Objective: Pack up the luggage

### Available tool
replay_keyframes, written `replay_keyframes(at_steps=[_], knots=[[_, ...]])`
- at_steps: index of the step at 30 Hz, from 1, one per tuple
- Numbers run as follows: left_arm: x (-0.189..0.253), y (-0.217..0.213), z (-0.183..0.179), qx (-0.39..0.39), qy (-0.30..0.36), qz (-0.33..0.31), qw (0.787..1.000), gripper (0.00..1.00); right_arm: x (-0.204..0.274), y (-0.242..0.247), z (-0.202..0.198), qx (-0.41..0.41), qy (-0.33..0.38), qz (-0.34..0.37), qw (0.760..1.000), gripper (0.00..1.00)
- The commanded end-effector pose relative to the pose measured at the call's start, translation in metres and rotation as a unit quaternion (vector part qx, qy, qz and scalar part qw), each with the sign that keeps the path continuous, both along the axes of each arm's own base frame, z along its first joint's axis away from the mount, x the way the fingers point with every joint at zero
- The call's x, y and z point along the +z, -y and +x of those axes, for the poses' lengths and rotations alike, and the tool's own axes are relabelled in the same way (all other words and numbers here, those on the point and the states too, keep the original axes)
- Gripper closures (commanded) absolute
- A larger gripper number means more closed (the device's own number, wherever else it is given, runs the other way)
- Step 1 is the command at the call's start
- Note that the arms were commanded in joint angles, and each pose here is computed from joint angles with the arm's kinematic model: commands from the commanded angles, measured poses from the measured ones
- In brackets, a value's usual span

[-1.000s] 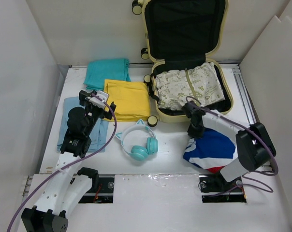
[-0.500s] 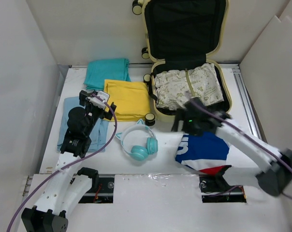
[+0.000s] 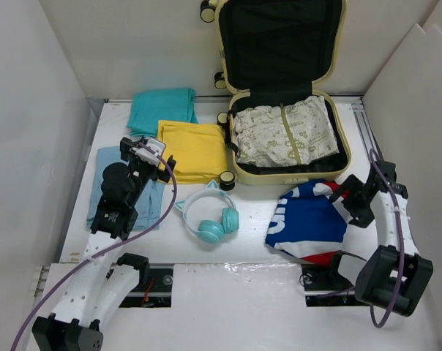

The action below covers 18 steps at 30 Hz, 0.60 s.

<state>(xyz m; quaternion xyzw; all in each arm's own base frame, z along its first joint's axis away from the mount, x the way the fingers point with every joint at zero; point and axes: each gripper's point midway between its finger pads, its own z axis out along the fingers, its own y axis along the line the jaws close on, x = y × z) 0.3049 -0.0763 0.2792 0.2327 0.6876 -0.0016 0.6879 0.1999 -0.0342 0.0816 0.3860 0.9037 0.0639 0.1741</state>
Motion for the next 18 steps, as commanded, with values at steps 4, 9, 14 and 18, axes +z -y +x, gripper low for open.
replay_keyframes(at_steps=[4, 9, 14, 18], knots=[[0.018, -0.001, -0.007, 0.003, 0.027, -0.016, 0.999, 0.0, 0.009, 0.033, 0.014, -0.032, 0.001, -0.057, 0.998, 0.0], [0.017, -0.003, -0.008, 0.007, 0.029, -0.011, 0.999, 0.0, -0.024, 0.026, 0.014, -0.028, -0.022, -0.023, 0.999, 0.0], [0.017, -0.003, -0.007, 0.007, 0.035, -0.013, 0.999, 0.0, -0.072, -0.003, 0.013, 0.001, -0.046, 0.067, 0.997, 0.0], [0.022, -0.003, -0.007, 0.007, 0.039, -0.014, 0.999, 0.0, -0.085, -0.011, 0.008, 0.007, -0.047, 0.067, 0.997, 0.0]])
